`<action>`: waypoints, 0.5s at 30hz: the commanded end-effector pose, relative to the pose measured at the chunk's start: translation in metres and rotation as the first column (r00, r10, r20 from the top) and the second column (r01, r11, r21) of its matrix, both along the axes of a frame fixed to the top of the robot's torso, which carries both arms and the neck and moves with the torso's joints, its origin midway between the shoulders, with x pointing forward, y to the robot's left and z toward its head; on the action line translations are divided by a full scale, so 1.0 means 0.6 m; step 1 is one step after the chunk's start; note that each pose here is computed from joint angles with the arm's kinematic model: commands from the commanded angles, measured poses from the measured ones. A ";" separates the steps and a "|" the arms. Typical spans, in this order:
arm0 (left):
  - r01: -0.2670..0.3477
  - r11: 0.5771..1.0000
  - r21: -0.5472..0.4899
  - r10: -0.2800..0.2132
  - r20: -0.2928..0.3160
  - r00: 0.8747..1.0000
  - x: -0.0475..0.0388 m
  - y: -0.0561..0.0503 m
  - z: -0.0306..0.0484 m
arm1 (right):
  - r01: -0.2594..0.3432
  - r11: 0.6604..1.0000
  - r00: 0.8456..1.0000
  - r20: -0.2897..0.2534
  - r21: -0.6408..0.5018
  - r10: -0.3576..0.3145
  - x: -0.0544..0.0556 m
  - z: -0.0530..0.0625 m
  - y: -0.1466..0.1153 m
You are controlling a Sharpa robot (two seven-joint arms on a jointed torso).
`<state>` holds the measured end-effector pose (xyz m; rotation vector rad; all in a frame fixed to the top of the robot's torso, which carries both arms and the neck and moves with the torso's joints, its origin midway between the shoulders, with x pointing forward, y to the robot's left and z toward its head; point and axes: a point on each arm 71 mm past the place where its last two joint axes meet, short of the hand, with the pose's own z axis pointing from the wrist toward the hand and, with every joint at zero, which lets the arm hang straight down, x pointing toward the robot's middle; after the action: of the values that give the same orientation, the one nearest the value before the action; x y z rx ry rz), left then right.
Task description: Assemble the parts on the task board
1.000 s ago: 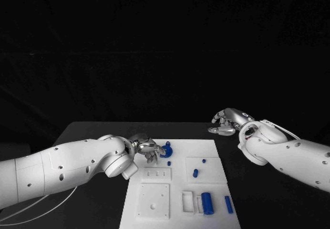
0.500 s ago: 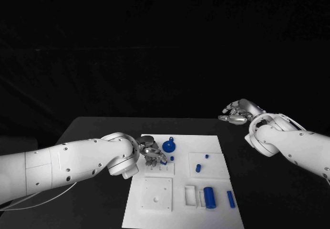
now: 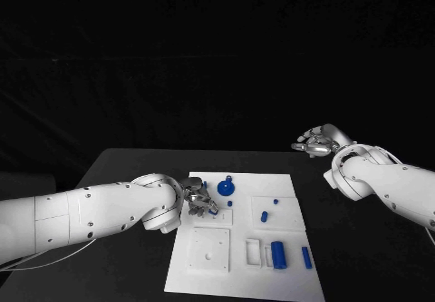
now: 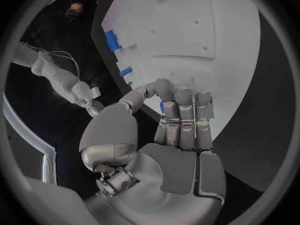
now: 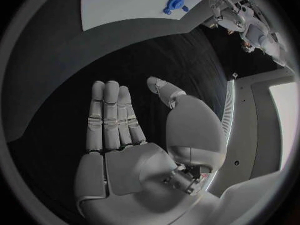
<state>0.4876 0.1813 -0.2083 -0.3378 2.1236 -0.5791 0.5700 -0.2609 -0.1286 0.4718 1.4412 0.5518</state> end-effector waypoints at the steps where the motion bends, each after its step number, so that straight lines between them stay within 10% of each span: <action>1: -0.027 1.000 -0.008 0.027 0.028 0.999 0.002 0.002 0.000 | -0.015 1.000 1.000 0.022 0.015 0.015 -0.001 0.004 0.005; 15: -0.038 0.999 0.006 0.038 0.035 0.999 0.003 0.001 -0.023 | -0.030 0.999 1.000 0.011 0.014 0.029 -0.002 0.003 0.011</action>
<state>0.4879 0.1824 -0.2246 -0.3710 2.1036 -0.5544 0.5690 -0.2564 -0.1276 0.4701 1.4357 0.5754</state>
